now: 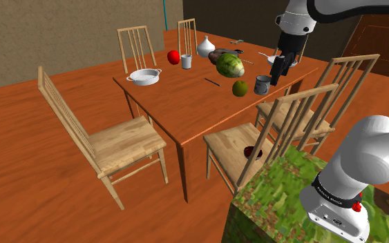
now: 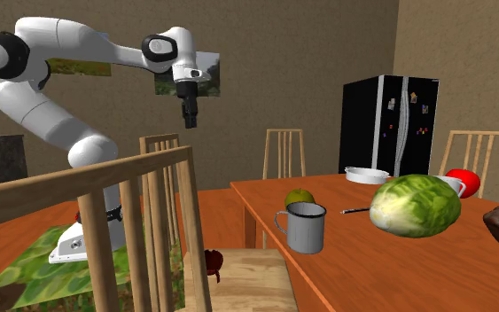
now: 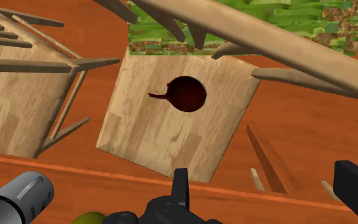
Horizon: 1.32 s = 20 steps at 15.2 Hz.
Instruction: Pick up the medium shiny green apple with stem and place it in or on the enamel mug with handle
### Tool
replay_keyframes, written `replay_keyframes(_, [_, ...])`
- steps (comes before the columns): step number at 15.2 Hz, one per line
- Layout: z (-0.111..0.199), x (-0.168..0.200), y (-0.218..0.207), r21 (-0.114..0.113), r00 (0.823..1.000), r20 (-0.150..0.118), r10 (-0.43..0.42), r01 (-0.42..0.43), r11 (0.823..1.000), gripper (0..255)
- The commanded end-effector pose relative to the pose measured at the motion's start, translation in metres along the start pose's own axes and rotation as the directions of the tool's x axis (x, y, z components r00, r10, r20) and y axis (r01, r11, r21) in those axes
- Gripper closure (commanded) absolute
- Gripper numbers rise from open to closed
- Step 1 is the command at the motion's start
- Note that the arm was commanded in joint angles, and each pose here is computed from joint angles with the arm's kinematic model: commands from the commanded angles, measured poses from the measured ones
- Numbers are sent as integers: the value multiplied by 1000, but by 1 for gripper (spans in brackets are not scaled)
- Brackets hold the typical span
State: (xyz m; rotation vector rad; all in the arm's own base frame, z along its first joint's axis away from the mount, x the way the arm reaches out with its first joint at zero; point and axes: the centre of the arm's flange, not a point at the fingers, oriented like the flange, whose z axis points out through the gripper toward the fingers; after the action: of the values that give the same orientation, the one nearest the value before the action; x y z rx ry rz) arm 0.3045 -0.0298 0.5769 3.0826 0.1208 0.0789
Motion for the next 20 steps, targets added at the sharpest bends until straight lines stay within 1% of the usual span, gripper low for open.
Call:
replay_keyframes(1, [0, 0, 0, 0, 1000, 0, 0, 0, 1000, 0])
replay_keyframes(20, [104, 149, 168, 19, 998, -52, 34, -33, 999, 0])
